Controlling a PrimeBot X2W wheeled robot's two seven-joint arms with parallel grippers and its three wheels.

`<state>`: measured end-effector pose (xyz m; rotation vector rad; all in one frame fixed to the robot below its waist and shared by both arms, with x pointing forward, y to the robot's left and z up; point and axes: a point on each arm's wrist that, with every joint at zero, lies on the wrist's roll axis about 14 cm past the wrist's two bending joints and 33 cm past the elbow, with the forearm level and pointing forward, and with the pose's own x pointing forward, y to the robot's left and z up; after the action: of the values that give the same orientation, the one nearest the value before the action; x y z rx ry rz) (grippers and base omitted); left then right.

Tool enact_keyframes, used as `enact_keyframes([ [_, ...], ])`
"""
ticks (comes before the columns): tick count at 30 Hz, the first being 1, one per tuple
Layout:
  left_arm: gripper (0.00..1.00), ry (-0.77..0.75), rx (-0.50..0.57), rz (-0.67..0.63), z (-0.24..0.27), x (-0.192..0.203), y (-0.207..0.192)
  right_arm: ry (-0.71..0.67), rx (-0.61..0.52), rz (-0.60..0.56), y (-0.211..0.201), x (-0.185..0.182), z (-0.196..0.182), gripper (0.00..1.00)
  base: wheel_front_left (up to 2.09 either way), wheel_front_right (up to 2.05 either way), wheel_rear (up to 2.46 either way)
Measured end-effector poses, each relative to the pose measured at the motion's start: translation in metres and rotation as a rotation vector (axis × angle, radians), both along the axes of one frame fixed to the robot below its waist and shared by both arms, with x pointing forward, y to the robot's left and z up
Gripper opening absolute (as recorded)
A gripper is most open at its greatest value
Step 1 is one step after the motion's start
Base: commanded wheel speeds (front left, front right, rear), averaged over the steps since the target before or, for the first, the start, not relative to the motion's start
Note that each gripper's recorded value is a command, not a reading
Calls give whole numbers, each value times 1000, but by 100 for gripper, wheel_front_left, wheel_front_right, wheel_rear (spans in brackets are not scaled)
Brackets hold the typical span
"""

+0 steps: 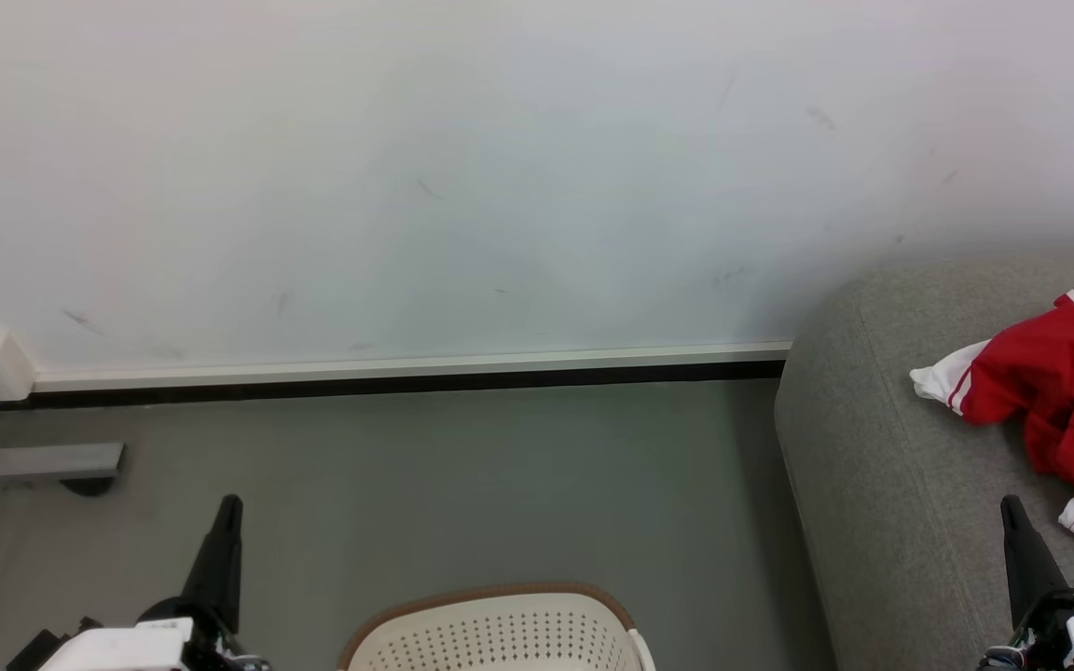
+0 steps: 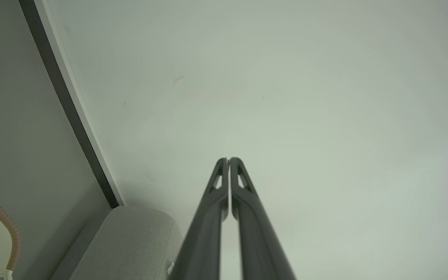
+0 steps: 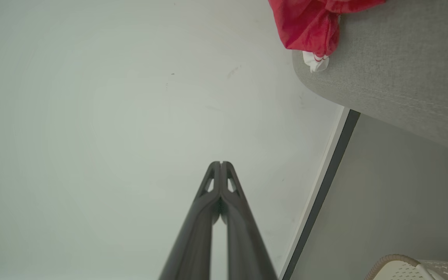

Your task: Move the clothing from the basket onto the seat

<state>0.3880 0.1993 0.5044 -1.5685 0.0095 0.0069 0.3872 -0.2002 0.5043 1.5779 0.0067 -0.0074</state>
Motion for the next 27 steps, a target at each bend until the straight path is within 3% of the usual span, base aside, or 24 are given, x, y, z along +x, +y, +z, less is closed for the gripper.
enact_keyframes([
  [27, 0, 0, 0, 0, 0, 0, 0, 0, 1, 0, 0, 0, 0, 0, 0, 0, 0],
])
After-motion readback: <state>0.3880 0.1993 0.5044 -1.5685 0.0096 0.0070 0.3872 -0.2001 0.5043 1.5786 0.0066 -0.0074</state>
